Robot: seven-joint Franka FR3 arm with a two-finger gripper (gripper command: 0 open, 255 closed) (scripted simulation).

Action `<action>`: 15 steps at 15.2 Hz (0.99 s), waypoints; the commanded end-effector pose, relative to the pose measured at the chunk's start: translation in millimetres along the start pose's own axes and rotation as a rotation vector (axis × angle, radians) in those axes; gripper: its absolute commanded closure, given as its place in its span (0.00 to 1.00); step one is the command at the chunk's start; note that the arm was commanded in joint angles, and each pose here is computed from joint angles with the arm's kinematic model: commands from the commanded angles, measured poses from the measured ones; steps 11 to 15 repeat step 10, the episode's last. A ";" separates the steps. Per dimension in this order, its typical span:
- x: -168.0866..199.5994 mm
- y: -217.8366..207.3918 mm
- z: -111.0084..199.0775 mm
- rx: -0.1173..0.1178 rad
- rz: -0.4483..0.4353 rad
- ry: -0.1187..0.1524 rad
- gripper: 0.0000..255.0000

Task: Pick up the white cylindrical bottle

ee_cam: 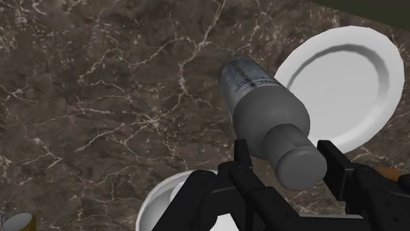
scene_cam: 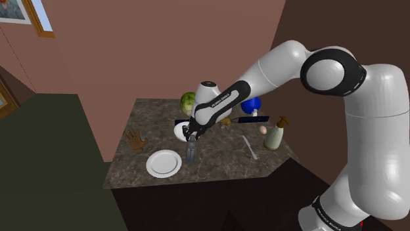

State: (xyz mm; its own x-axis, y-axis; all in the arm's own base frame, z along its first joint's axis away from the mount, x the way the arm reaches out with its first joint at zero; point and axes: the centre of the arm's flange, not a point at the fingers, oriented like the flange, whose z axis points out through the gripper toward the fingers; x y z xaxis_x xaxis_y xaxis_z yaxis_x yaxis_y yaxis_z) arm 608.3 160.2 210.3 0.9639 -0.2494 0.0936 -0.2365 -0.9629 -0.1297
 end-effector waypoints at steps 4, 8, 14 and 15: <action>2.9 -3.6 -26.8 0.000 0.000 0.000 1.00; 4.9 -6.4 -47.6 0.000 0.000 0.000 1.00; 5.0 -6.5 -48.4 0.000 0.000 0.000 1.00; 5.0 -6.5 -48.4 0.000 0.000 0.000 1.00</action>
